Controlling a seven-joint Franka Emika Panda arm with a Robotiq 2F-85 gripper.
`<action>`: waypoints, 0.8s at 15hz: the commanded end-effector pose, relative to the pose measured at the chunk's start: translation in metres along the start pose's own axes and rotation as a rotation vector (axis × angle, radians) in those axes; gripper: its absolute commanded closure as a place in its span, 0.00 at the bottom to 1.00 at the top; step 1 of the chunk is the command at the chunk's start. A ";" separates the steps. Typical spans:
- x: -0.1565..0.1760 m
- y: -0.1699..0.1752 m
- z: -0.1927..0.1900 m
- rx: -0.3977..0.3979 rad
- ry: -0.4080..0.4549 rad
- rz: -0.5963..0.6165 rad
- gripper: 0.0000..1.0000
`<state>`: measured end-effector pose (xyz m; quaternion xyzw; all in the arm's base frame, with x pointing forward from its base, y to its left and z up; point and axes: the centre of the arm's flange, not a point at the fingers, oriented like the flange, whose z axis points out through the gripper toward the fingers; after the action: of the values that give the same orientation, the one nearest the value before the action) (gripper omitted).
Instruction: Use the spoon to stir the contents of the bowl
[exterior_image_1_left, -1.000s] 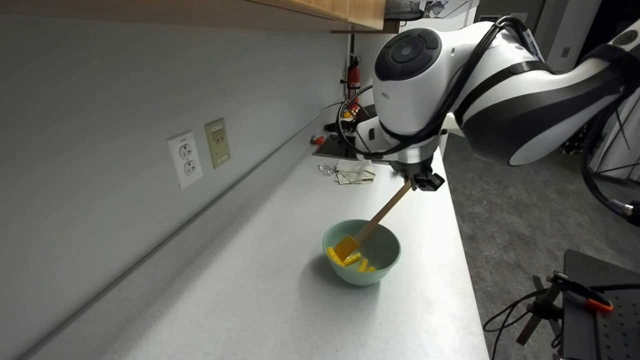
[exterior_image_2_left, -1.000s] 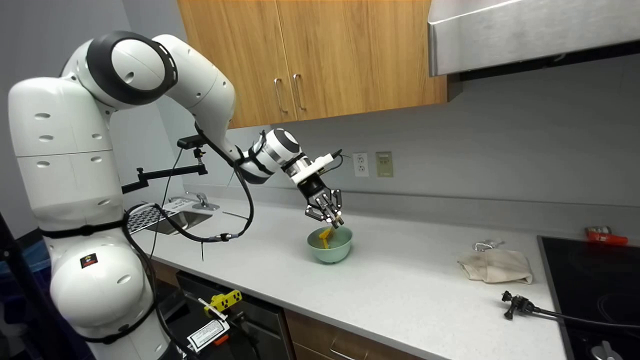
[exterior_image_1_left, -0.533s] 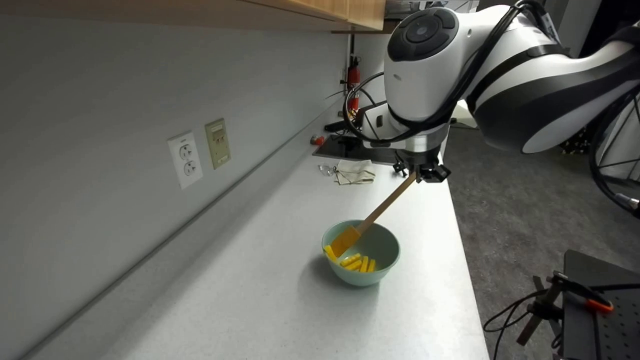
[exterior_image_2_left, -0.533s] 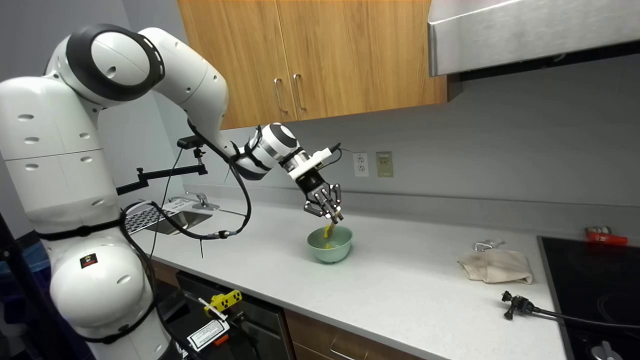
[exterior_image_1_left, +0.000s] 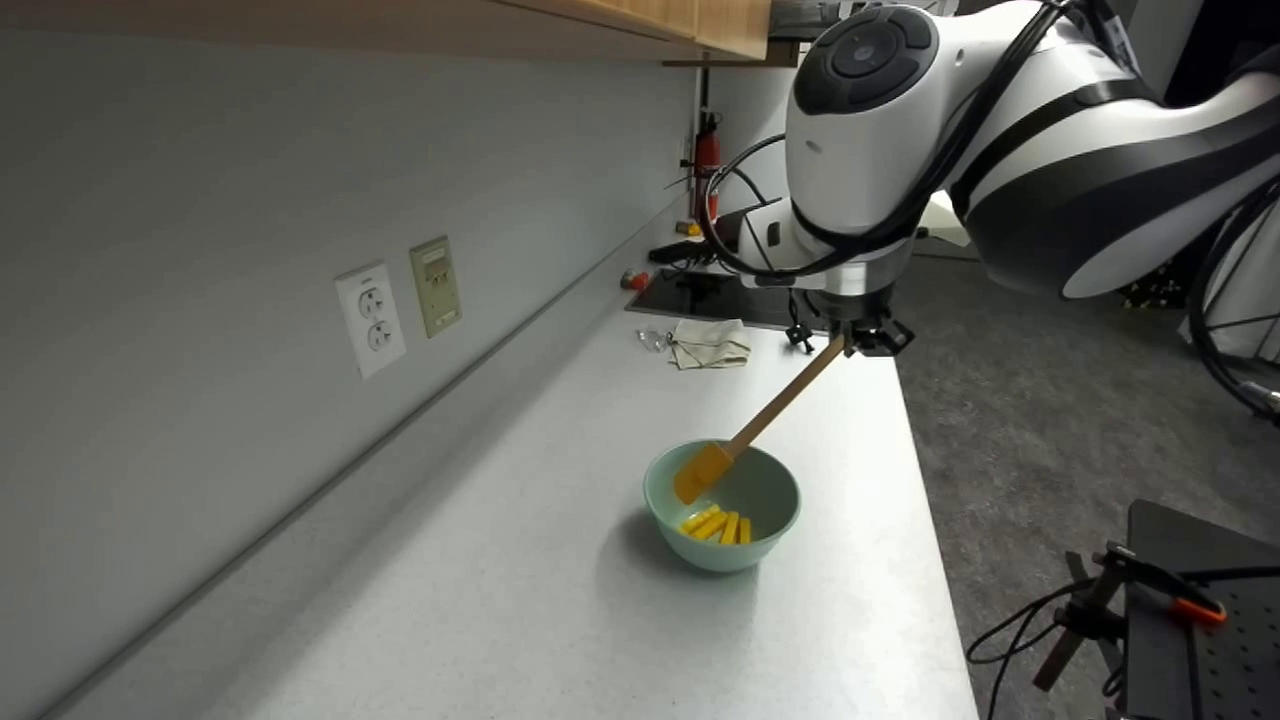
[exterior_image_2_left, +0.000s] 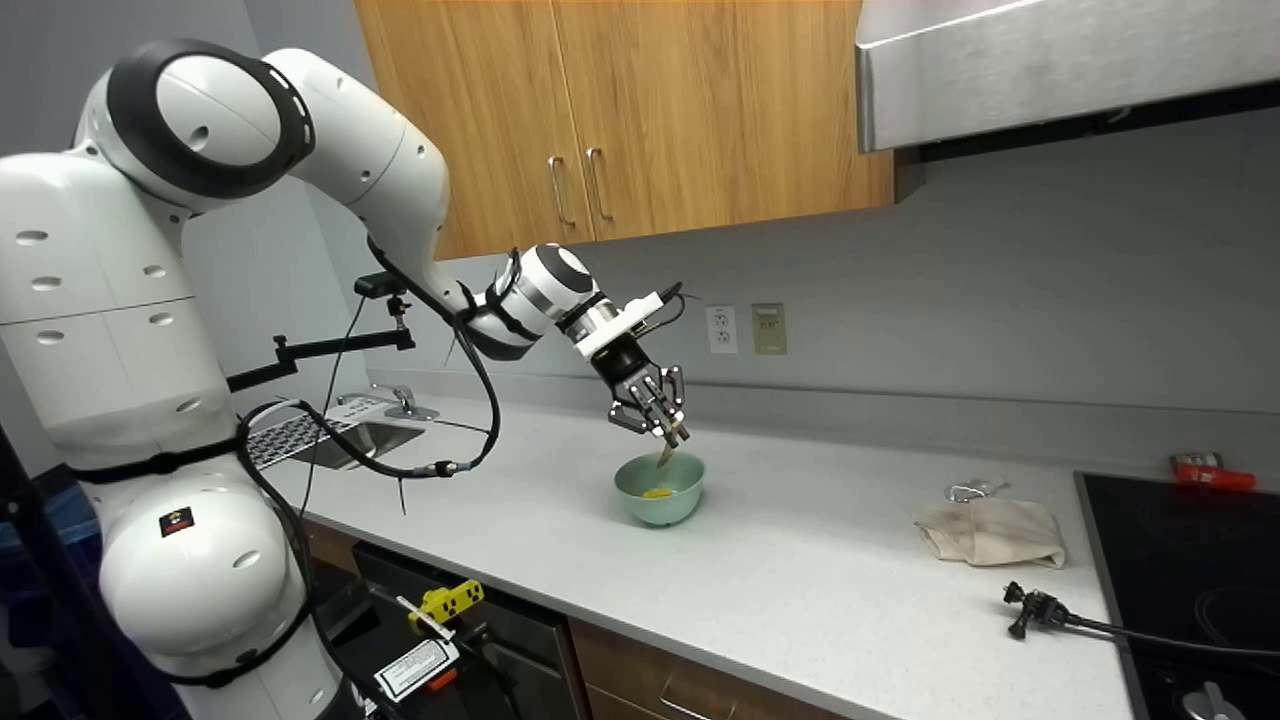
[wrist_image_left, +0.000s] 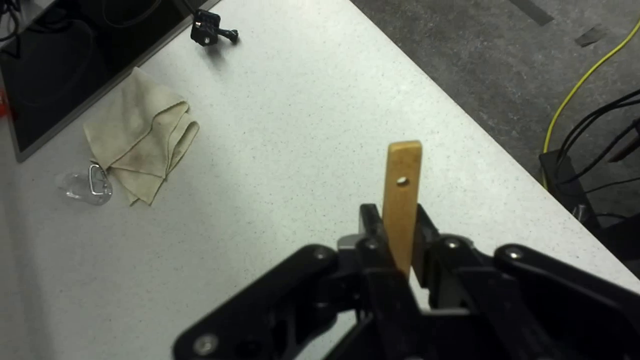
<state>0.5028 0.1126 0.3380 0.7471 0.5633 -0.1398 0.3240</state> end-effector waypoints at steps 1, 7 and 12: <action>-0.008 0.001 0.010 -0.013 -0.035 -0.022 0.96; 0.010 0.002 0.032 0.011 -0.065 -0.050 0.96; 0.027 -0.002 0.036 0.034 -0.047 -0.064 0.96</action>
<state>0.5074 0.1037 0.2963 0.7312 0.5760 -0.1761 0.3203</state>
